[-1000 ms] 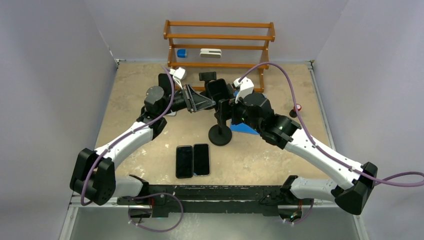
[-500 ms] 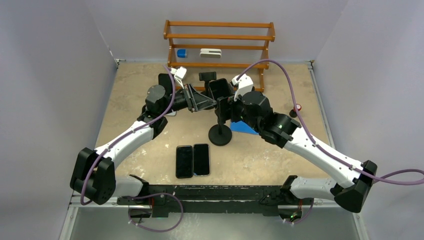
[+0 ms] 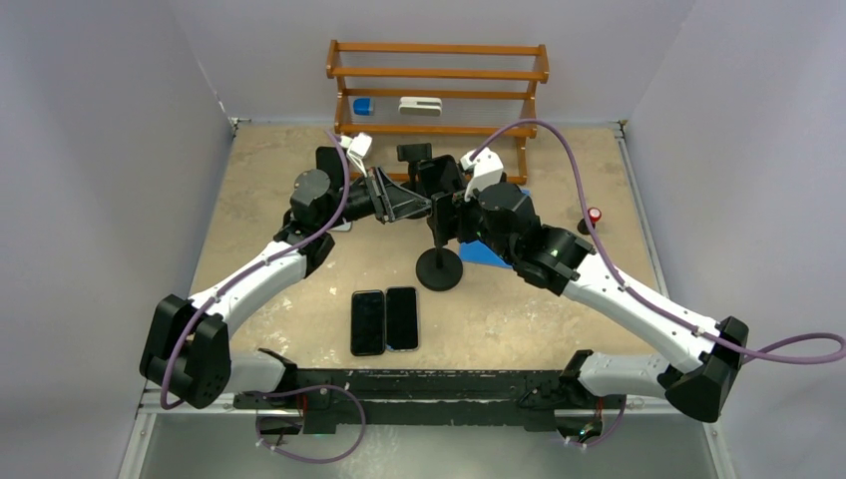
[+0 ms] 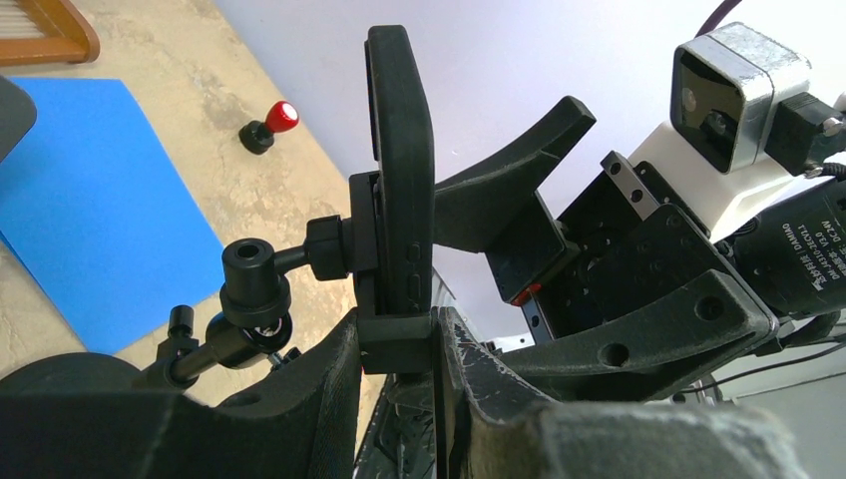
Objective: Remove the phone from the phone stand
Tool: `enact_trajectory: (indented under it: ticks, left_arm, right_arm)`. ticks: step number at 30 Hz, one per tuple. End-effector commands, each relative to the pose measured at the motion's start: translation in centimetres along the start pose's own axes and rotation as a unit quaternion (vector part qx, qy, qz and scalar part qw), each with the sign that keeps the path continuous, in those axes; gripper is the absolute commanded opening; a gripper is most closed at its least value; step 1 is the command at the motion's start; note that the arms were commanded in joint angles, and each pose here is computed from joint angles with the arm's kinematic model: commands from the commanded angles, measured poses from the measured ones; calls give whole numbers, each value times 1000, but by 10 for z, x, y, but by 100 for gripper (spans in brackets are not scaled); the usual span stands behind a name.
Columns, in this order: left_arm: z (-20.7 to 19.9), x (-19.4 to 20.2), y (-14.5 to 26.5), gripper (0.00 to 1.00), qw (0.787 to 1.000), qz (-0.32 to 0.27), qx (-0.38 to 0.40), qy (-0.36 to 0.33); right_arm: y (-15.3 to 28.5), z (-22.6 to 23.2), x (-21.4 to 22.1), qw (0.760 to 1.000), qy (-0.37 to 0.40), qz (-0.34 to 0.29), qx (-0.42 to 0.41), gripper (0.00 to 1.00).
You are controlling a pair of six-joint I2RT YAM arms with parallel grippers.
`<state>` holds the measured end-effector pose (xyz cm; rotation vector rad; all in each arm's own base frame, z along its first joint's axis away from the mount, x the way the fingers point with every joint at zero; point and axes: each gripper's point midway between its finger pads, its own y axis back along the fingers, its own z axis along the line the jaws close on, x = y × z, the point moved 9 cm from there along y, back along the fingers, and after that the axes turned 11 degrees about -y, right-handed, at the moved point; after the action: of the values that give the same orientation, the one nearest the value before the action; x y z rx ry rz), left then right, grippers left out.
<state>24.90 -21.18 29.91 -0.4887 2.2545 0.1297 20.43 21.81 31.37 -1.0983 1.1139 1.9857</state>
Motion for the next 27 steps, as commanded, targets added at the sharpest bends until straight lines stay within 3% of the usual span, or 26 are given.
enact_trajectory:
  ticks: [1,15,20,24,27]
  left_arm:
    - [-4,-8,-3,0,1000,-7,5,-25]
    - [-1,-6,-4,0,1000,-5,-6,-14]
    - [-1,-6,-4,0,1000,-3,-6,-12]
    - [-1,-4,-3,0,1000,0,0,-11]
    - [-2,-2,-1,0,1000,2,3,-14]
  right_arm:
    - [-3,3,-10,999,-2,-33,-4,99]
    - [-6,0,3,999,9,-38,-5,99]
    - [-9,-4,6,999,5,-44,10,92]
    - [-11,-6,9,998,-8,-51,19,72]
    - [-8,-7,11,998,-22,-50,22,39]
